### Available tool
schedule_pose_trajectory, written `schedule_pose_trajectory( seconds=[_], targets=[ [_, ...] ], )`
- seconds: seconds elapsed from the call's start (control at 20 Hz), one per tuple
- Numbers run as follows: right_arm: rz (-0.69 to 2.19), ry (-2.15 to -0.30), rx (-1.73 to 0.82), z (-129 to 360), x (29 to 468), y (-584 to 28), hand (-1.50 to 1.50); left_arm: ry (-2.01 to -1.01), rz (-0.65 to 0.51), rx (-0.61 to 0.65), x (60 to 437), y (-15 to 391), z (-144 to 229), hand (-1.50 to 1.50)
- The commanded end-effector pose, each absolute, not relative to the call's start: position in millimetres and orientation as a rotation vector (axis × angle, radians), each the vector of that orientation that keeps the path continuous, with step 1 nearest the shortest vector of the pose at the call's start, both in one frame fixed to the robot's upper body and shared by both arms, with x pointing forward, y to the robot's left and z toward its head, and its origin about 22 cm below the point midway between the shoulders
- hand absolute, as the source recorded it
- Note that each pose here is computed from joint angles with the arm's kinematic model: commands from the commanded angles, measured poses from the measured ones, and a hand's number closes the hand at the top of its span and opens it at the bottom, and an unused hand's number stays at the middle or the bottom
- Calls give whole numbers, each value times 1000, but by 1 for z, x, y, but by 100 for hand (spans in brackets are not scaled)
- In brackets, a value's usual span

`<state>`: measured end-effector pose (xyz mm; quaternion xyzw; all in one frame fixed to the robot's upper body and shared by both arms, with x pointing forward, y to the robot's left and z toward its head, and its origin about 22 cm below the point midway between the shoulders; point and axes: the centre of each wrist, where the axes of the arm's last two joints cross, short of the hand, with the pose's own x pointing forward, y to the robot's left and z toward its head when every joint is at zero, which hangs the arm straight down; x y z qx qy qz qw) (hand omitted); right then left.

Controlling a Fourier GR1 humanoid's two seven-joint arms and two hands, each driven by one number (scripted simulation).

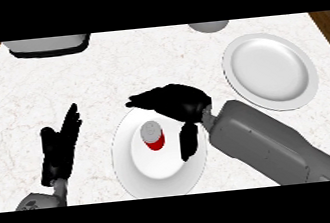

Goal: Pick the can from the plate and place it in the plate

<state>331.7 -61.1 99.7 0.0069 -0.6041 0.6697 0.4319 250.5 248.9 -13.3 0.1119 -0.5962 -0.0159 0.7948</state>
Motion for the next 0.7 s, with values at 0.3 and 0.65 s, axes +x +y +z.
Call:
schedule_pose_trajectory(
  seconds=[0.3,0.65],
  targets=[
    [1774,-1327,-8,92,344,-33,-150,-1286,-26,239,264,237,-4,0],
    [1809,-1315,-1,81,339,-36,-150,-1293,-30,249,267,241,0,0]
  ],
)
